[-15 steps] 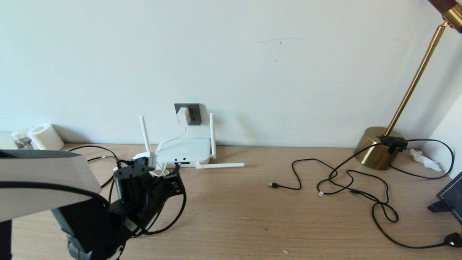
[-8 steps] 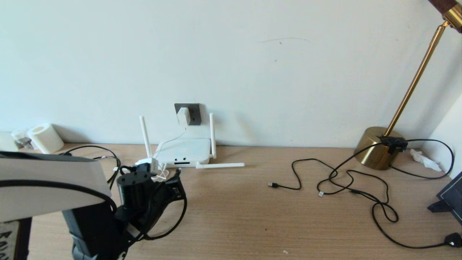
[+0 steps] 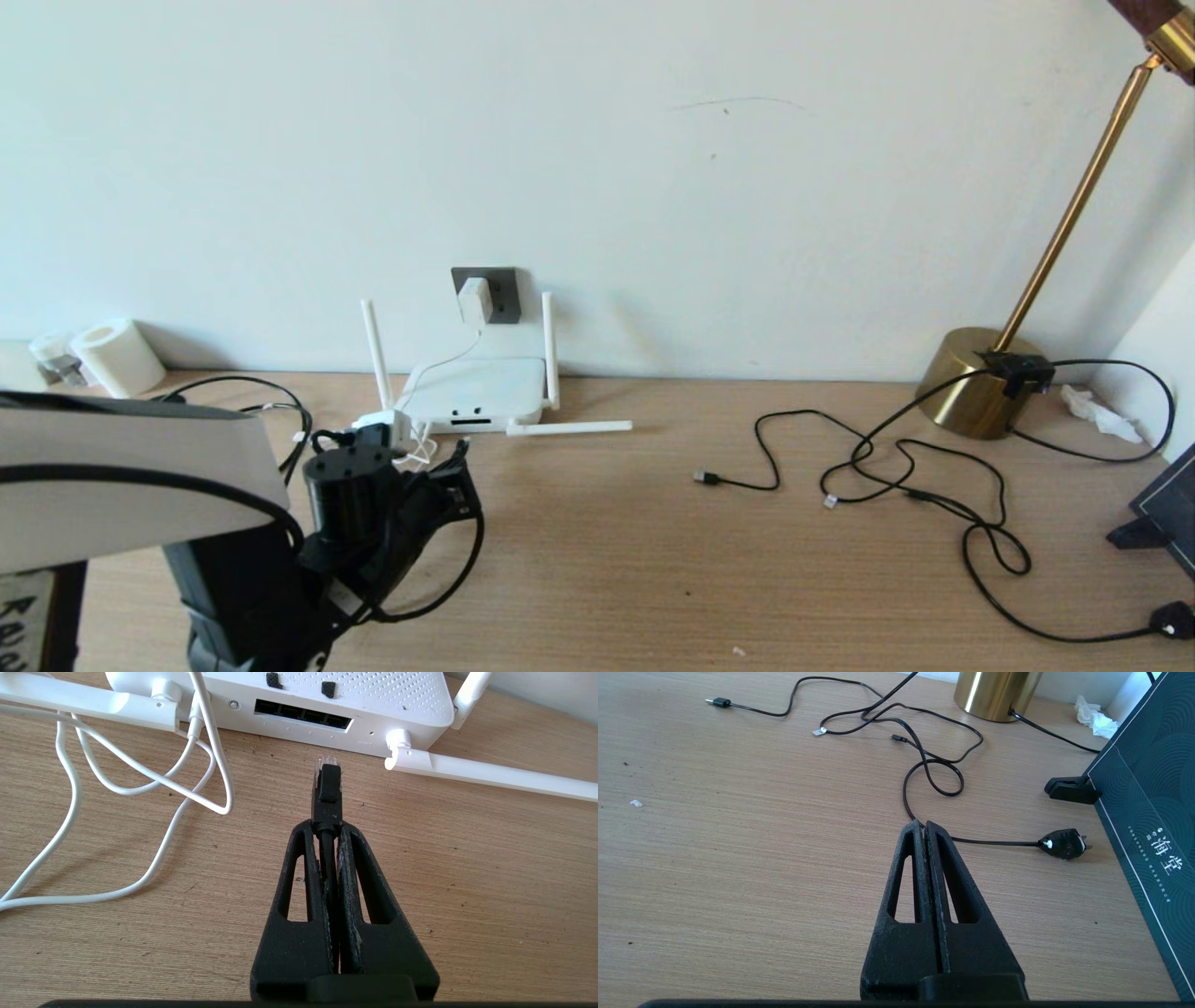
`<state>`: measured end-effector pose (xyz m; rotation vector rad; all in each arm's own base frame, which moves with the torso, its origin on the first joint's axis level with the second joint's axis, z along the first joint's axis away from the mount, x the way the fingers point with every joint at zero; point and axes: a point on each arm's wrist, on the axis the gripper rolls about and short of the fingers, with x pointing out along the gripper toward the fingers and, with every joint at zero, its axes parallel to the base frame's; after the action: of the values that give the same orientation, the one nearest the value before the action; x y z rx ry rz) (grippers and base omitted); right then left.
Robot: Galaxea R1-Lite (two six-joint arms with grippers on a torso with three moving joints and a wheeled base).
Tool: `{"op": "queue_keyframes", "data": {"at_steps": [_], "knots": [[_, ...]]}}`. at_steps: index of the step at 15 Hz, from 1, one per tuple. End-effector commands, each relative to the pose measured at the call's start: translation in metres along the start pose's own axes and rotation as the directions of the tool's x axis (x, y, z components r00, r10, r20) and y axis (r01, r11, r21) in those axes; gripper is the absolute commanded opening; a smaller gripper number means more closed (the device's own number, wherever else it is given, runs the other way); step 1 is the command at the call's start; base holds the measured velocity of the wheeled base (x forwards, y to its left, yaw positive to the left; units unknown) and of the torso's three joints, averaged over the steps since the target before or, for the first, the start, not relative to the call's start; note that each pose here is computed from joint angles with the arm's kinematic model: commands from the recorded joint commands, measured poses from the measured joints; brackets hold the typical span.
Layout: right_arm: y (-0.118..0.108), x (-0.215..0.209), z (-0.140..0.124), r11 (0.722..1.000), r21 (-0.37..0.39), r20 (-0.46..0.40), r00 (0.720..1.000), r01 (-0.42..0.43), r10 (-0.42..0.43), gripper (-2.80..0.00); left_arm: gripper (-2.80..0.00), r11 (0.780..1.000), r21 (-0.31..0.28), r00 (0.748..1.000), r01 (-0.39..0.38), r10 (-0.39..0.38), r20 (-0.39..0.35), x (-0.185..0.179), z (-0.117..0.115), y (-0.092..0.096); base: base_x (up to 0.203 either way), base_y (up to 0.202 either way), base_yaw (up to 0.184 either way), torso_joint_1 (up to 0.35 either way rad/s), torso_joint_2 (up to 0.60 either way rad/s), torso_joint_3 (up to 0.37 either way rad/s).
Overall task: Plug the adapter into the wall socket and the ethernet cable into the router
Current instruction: Align cable and router interface
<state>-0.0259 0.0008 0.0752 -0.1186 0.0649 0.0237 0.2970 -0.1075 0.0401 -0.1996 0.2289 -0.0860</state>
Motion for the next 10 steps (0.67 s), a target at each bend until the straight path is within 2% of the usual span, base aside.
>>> {"op": "queue_keyframes", "data": {"at_steps": [1, 10], "knots": [[0.0, 0.0001, -0.0001, 1.0, -0.001, -0.001, 1.0, 0.0, 0.0, -2.8, -2.8, 1.0, -0.003, 1.0, 0.001, -0.001, 0.009, 0.0016, 0.0002, -0.0006, 0.0, 0.0, 0.0, 0.0, 0.0, 0.0], [0.0, 0.0001, -0.0001, 1.0, -0.001, -0.001, 1.0, 0.0, 0.0, -2.8, -2.8, 1.0, 0.007, 1.0, 0.003, -0.003, 0.028, 0.0023, 0.0048, -0.002, 0.0, 0.0, 0.0, 0.0, 0.0, 0.0]]}}
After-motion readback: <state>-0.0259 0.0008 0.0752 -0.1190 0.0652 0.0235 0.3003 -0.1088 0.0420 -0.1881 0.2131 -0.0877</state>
